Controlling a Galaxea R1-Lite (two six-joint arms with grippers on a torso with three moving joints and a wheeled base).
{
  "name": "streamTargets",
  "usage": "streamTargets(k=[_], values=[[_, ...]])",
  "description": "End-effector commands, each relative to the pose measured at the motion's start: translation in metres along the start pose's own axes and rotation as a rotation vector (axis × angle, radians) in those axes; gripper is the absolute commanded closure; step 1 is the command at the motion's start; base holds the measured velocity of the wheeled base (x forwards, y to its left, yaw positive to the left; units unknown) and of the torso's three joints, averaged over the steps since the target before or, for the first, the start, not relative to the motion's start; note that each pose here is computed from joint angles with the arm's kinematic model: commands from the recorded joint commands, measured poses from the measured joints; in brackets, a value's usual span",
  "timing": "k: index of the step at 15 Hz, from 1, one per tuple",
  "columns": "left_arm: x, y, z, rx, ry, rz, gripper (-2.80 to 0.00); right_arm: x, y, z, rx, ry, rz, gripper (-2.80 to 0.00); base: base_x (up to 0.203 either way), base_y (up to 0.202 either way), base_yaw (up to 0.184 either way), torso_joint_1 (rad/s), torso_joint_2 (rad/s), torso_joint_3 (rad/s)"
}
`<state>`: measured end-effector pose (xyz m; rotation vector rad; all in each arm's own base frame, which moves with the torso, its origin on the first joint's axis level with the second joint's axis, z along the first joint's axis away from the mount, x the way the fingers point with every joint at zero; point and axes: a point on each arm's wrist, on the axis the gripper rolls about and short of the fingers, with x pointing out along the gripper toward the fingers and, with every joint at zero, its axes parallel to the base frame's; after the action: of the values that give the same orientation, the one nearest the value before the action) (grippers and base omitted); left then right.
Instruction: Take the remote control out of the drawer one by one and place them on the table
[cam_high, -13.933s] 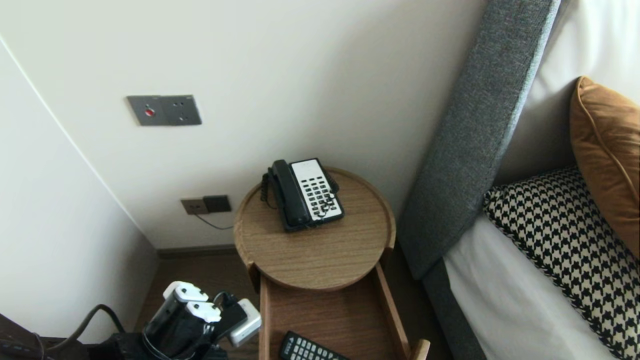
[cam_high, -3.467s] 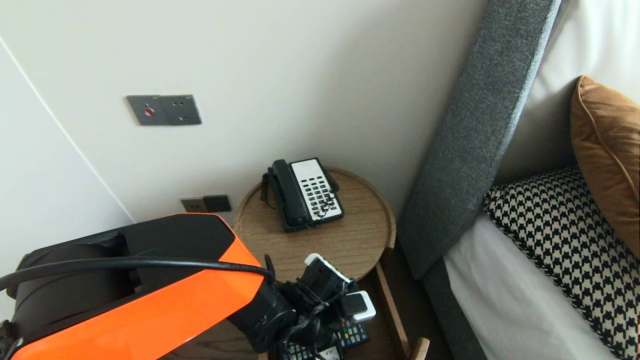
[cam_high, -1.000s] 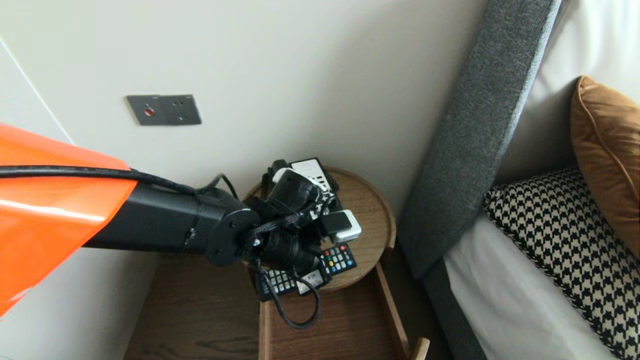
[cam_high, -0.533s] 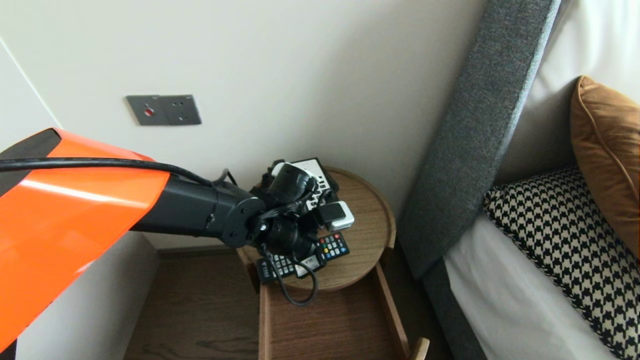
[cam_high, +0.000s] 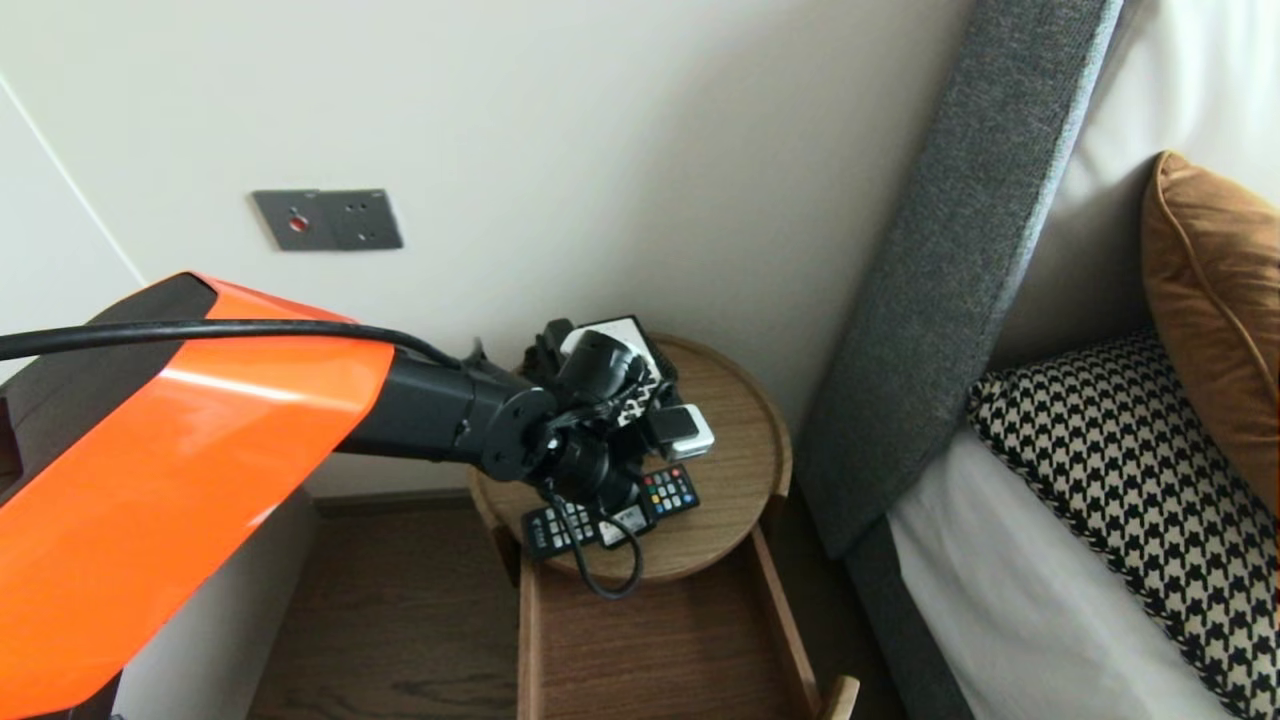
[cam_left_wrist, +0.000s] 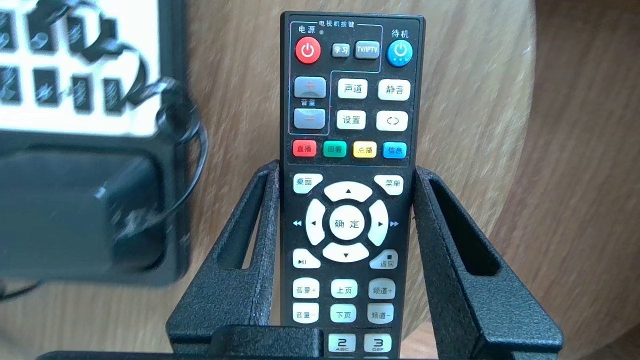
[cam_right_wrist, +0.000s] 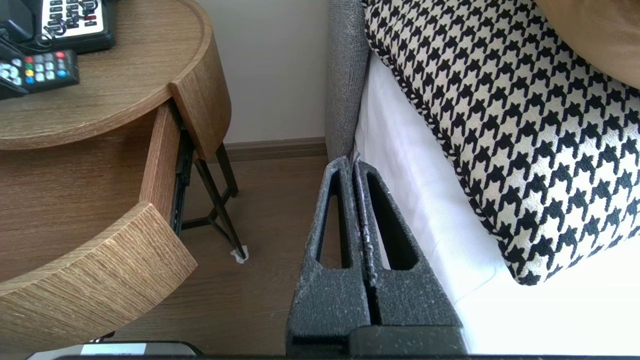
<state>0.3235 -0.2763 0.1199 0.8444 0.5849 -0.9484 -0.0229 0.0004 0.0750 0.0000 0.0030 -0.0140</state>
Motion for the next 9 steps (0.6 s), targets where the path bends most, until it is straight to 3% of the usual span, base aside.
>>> streamTargets(k=[1, 9], values=[[0.007, -0.002, 0.000, 0.005, 0.005, -0.012, 0.00, 0.000, 0.000, 0.000, 0.000, 0.000, 0.002, 0.00, 0.000, 0.000, 0.000, 0.000, 0.00, 0.000], [0.019, -0.007, -0.003, 0.002, 0.021, -0.035, 0.00, 0.000, 0.000, 0.000, 0.000, 0.000, 0.000, 0.00, 0.000, 0.000, 0.000, 0.000, 0.00, 0.000]])
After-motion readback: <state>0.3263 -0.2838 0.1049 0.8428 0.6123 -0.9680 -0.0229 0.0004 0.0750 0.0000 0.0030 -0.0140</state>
